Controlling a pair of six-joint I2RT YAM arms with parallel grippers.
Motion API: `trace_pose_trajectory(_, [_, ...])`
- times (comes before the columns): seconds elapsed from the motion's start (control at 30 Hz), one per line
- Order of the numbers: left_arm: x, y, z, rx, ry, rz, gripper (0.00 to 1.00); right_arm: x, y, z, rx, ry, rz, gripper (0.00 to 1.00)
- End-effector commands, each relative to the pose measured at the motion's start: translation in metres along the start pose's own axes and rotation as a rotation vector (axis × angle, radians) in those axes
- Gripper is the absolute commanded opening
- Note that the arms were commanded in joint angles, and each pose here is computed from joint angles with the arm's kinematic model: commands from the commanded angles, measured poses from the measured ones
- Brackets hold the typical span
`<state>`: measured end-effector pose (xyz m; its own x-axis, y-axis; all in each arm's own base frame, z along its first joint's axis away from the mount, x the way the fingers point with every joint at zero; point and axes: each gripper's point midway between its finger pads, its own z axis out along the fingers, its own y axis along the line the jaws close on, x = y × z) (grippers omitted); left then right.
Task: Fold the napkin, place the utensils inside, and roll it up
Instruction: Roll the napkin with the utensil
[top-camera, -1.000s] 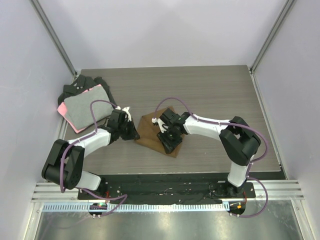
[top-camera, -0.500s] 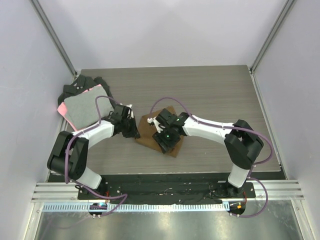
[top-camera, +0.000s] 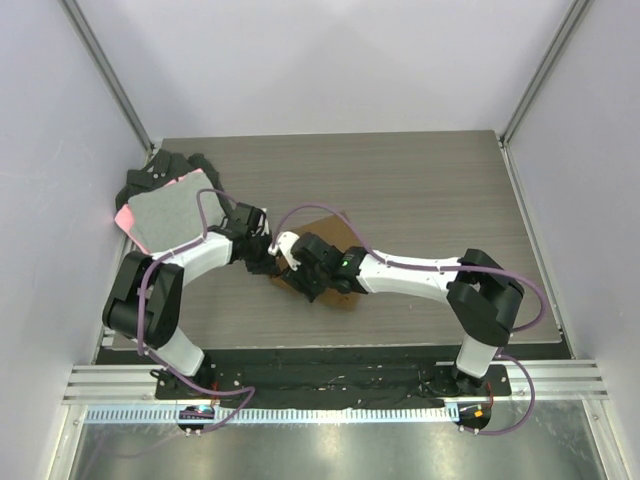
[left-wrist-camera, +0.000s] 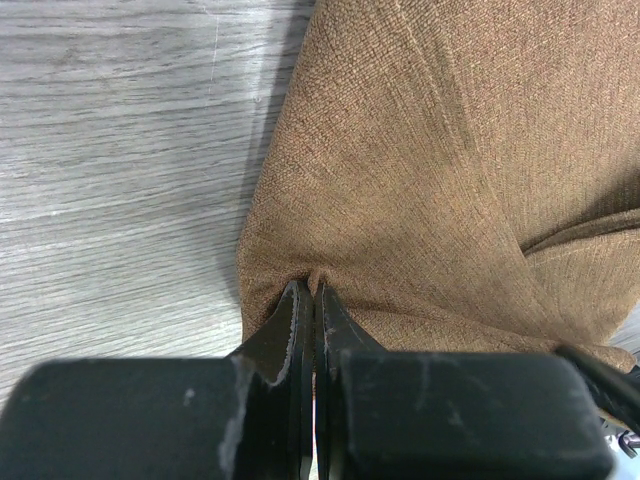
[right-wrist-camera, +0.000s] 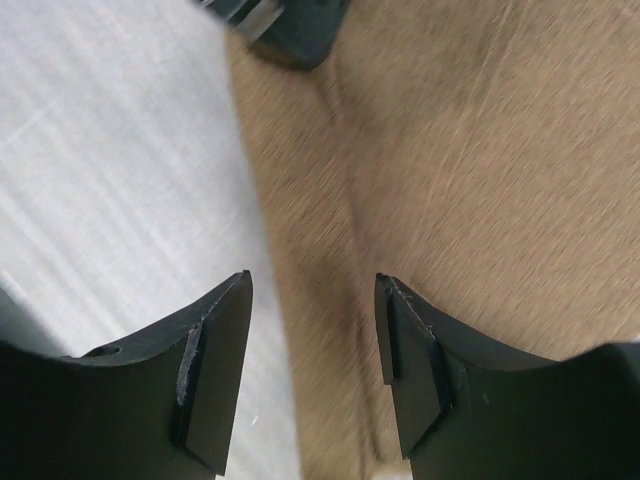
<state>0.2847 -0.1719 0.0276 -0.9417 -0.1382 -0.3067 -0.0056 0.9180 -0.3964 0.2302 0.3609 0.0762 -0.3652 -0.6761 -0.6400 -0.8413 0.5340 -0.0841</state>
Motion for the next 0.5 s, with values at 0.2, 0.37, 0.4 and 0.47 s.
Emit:
trace_pose_trajectory(0.2, [0.002,-0.002,-0.001,-0.002,0.034,-0.003,0.00,-0.027,0.007,0.021,0.009,-0.146,-0.090,0.58])
trace_pose_trajectory(0.37, [0.001,-0.003,-0.001,0.000,0.033,0.001,0.00,-0.026,0.019,0.024,-0.016,-0.153,-0.134,0.58])
trace_pose_trajectory(0.4, [0.000,-0.003,-0.001,0.002,0.033,0.001,0.00,-0.023,0.019,0.027,-0.016,-0.141,-0.136,0.58])
trace_pose_trajectory(0.47, [0.000,-0.004,-0.001,0.004,0.032,0.002,0.00,-0.017,0.018,0.031,-0.010,-0.122,-0.143,0.58])
